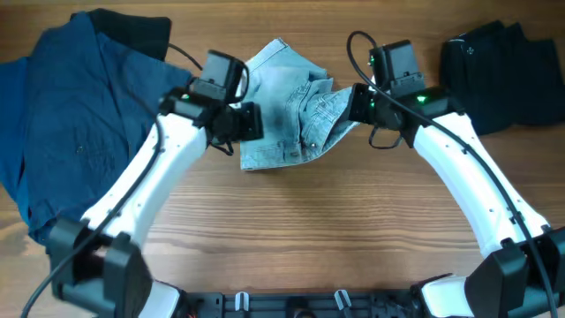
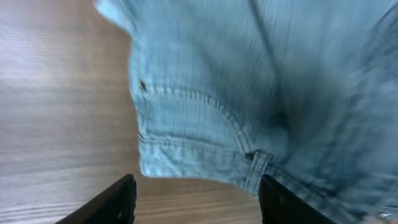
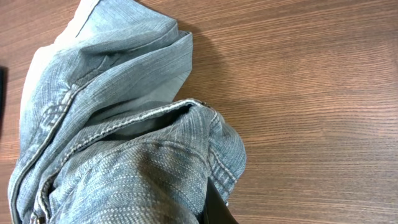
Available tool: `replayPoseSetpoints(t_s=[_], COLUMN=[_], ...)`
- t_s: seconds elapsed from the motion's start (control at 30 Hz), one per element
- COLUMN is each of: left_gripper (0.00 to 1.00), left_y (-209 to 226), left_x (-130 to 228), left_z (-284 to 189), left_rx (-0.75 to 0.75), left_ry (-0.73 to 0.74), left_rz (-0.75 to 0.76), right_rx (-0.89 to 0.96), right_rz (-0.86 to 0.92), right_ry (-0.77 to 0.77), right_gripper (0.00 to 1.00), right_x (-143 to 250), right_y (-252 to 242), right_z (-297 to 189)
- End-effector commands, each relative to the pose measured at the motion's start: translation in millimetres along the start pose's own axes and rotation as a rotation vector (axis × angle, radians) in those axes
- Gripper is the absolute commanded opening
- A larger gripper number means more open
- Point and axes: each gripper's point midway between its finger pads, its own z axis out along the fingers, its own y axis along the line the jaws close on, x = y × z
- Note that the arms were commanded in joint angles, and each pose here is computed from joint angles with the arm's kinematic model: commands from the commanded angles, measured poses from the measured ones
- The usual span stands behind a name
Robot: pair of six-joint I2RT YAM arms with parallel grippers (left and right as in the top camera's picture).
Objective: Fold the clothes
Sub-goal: 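Grasp the shorts with both grippers and pull them to table center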
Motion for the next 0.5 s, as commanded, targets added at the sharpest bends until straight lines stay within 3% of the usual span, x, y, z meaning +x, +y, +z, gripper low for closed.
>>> replayPoseSetpoints(t_s=[0.0, 0.2, 0.47], left_gripper=[0.64, 0.66, 0.69], left_y=[-11, 2, 5], left_x=[30, 50, 66], left_z=[20, 34, 75], left_rx=[0.026, -0.057, 0.019], left_ry=[0.144, 0.202, 0.162], left_rz=[0.119, 0.255, 0.276], right_rx=[-0.051, -0.175, -0.178], right_rz=[0.004, 0.002, -0.018], right_ry=[-0.017, -0.025, -0.029], right_gripper=[0.04, 0.04, 0.04], right_x=[-14, -29, -30], right_y=[-4, -9, -9], right_z=[-1, -5, -6])
